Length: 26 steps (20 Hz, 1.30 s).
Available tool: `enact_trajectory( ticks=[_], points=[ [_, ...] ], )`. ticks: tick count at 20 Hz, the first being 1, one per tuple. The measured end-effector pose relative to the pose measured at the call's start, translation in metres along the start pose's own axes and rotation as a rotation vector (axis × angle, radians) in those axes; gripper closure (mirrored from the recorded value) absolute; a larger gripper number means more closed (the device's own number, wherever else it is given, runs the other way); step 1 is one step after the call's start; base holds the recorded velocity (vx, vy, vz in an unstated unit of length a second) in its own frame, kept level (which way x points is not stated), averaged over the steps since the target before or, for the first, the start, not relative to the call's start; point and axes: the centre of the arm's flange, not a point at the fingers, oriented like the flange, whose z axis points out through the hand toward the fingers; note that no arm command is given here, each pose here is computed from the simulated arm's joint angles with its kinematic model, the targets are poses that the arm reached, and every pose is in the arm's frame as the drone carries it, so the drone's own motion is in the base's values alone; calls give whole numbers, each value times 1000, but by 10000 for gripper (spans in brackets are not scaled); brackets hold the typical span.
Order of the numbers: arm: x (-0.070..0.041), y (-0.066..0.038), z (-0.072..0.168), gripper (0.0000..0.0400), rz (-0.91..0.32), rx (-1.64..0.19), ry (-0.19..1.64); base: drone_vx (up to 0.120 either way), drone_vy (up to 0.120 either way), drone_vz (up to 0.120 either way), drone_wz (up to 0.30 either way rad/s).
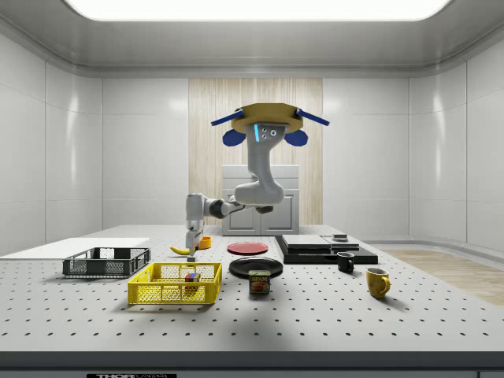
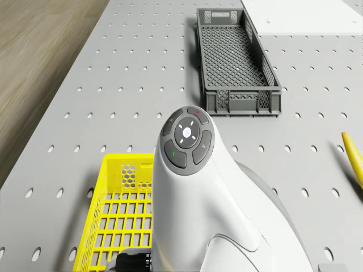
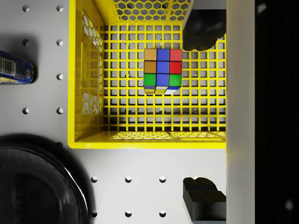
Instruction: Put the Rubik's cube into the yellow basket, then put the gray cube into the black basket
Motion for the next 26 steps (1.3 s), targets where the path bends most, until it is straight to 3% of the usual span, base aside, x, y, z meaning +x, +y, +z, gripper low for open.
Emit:
enact_trajectory(
  ticks=[17,26],
  points=[
    [0,0,0,0,0,0,0,115,-120,0,0],
    [0,0,0,0,0,0,0,4,-120,0,0]
  ],
)
